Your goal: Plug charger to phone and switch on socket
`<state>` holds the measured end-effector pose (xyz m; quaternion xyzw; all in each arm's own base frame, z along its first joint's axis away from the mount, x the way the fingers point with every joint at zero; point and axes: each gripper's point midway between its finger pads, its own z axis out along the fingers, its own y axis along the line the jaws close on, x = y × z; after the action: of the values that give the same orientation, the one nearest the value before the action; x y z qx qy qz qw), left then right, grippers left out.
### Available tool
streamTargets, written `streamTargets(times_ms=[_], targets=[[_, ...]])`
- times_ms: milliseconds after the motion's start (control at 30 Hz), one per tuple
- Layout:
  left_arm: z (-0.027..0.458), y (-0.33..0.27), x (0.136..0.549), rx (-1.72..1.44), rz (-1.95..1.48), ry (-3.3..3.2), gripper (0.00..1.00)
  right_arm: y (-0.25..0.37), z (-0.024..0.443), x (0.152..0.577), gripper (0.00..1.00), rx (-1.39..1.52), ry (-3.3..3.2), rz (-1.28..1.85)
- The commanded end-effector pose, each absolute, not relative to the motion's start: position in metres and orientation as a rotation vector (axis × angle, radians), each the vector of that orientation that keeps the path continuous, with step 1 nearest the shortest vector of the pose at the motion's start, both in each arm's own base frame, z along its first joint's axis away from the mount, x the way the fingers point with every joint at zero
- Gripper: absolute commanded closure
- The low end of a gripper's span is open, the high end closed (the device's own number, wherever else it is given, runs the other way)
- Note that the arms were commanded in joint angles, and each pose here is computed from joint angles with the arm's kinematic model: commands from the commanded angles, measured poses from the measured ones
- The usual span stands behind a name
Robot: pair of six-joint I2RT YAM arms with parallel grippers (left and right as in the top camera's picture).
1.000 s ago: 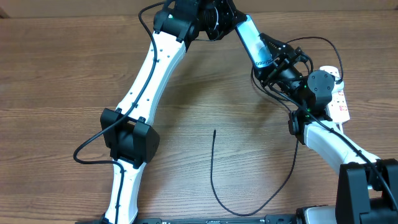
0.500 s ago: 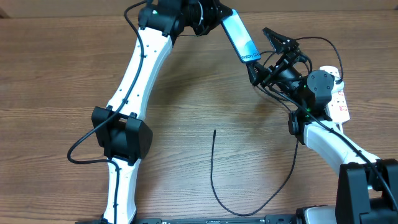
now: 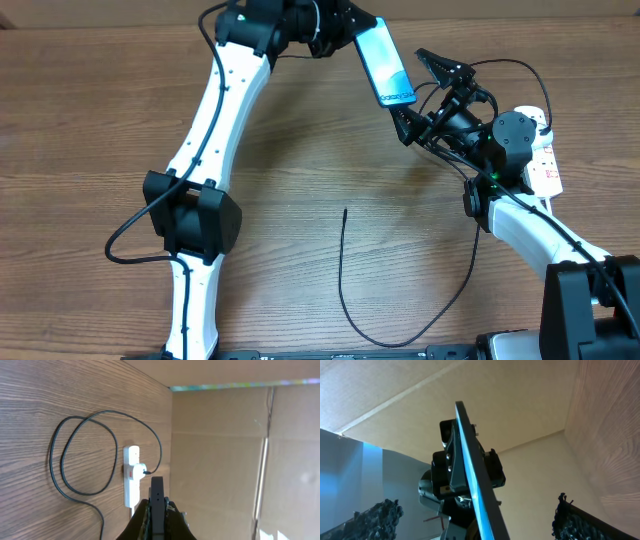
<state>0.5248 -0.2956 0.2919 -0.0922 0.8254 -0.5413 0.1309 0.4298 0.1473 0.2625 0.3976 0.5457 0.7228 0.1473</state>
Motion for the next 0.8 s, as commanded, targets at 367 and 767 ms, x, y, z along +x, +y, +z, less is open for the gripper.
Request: streamTargets(times_ms=[367, 767], targets=[[0.341, -0.240, 0.502, 0.105, -1.874, 2.242, 0.93, 0.154, 0.264, 0.424, 0.00, 0.675, 1.695, 1.813], [0.361, -0.212, 0.485, 0.369, -1.981, 2.087, 0.96, 0.172, 0.228, 0.403, 0.00, 0.321, 1.905, 1.644]])
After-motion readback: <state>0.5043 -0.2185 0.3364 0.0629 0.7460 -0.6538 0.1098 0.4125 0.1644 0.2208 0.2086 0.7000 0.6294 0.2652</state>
